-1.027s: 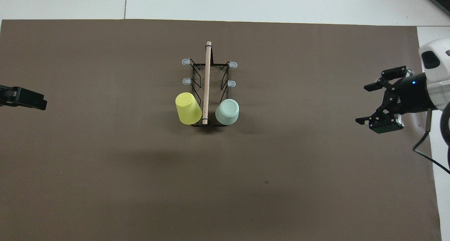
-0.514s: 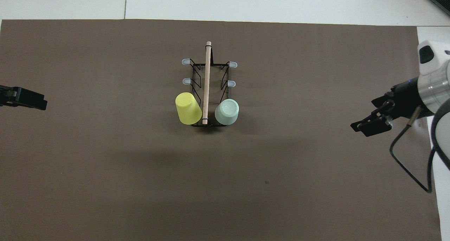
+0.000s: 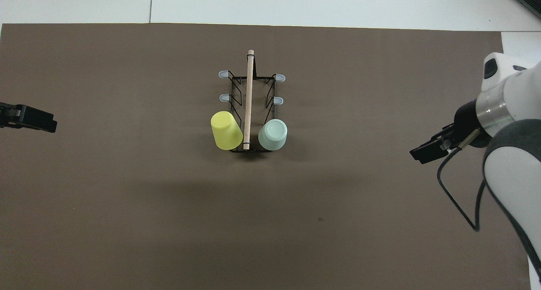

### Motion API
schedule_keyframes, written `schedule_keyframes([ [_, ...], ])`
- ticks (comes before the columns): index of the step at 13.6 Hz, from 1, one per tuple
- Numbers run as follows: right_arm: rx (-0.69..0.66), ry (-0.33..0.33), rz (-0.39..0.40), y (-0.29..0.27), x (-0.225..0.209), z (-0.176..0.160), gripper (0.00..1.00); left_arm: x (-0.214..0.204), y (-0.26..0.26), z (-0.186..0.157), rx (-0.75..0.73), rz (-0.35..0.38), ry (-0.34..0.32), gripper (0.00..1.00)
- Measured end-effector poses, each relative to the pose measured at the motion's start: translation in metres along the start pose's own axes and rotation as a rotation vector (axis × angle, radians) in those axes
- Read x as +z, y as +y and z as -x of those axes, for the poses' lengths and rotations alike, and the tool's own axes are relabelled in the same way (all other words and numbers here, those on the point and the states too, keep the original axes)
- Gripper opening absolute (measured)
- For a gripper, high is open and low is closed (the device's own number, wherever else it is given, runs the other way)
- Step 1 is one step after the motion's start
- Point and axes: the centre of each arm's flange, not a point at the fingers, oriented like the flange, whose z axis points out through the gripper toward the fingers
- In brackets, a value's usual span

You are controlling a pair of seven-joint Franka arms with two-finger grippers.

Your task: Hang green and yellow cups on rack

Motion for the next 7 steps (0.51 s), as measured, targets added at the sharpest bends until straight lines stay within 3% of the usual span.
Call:
schedule_keyframes([
  [7, 0.076, 0.023, 0.048, 0.043, -0.006, 0.018, 1.0, 0.0, 0.001, 0.0, 0.009, 0.0, 0.003, 1.0],
])
